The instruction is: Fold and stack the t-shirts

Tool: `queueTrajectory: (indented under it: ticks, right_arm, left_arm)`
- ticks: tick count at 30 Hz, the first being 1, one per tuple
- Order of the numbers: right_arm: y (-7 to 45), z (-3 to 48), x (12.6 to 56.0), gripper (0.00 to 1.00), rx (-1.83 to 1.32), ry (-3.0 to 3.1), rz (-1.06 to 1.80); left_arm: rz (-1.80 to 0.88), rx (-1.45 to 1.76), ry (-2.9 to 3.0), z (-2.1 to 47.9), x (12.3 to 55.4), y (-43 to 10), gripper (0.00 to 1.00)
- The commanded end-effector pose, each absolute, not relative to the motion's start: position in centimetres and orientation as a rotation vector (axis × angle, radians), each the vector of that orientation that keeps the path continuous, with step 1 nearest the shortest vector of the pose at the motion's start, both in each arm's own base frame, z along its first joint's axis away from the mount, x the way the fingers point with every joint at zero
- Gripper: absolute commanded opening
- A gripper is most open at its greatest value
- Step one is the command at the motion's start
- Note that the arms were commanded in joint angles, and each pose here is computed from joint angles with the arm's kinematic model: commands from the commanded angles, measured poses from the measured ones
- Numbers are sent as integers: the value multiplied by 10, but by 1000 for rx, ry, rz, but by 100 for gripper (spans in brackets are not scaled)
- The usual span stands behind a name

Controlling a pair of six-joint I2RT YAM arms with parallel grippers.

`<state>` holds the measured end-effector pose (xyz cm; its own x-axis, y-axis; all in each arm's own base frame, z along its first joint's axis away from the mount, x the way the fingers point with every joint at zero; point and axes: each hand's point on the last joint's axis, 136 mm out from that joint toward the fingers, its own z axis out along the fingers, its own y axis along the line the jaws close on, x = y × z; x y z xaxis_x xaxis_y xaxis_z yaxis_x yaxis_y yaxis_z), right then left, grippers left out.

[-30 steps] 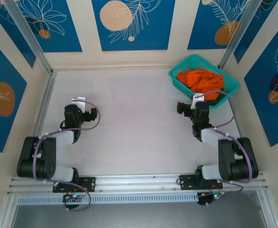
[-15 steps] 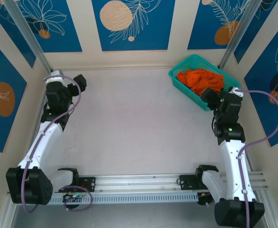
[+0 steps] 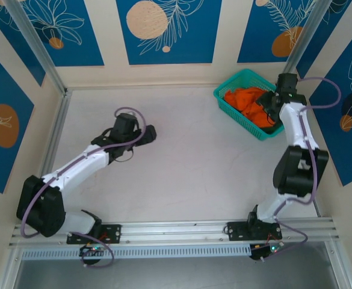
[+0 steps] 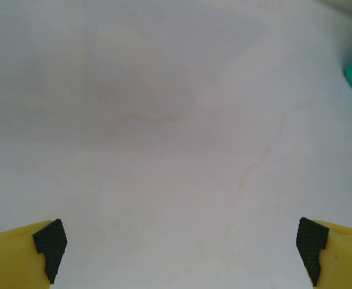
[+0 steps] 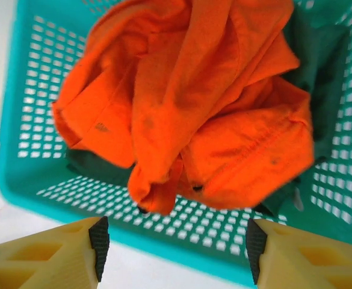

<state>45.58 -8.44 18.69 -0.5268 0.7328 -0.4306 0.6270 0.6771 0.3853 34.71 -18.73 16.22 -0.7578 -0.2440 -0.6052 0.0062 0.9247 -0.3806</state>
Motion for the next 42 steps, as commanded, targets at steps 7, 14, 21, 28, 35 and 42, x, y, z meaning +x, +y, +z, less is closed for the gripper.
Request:
queueTrajectory:
  ticks: [7,14,21,28,35,42]
  right_arm:
    - [-66,124,502,48,1231,2529,417]
    - [-51,159,527,5,1107,2469,465]
    - [-14,303,514,0,884,2205,543]
    - [51,487,456,0,504,1856,696]
    - [148,547,388,0,153,1801,1058]
    - [244,488,350,0,-33,1992,1301]
  left_arm:
    - [-437,216,2610,145,275,-202,100]
    - [-367,246,2594,148,265,-186,100]
    - [-310,329,2521,183,279,-188,93]
    - [-233,226,2405,232,297,-175,96]
    - [116,-73,2232,283,302,-103,97]
    - [341,-158,2132,297,293,-60,100]
